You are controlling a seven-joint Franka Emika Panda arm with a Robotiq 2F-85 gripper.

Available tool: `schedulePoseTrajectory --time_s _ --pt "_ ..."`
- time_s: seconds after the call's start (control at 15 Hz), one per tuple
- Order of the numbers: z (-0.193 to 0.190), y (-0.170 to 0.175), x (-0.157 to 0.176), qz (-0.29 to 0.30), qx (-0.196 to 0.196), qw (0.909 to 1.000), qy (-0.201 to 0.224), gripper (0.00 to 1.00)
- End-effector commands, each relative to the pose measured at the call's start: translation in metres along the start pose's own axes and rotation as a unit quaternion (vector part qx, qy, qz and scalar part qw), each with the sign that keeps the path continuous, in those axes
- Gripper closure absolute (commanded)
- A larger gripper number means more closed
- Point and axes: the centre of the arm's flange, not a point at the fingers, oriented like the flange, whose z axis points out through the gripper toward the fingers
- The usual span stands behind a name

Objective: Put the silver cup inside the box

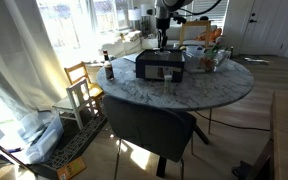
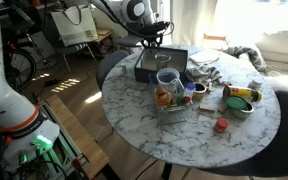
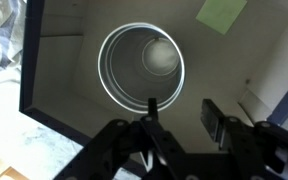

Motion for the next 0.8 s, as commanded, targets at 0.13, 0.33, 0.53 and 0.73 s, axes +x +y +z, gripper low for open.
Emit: schedulePoseTrajectory --time_s 0.13,0.33,0.53,0.73 --pt "-0.084 -0.033 -0.029 0.037 0.068 0.996 0.045 0.05" --pt "-0.126 -0.033 -0.071 0.097 0.08 0.99 0.063 0.0" --pt "-0.155 -0.01 -0.131 0.182 0.07 0.9765 0.093 0.0" --pt "-0.182 0.011 -0.207 0.263 0.049 0.9583 0.099 0.0"
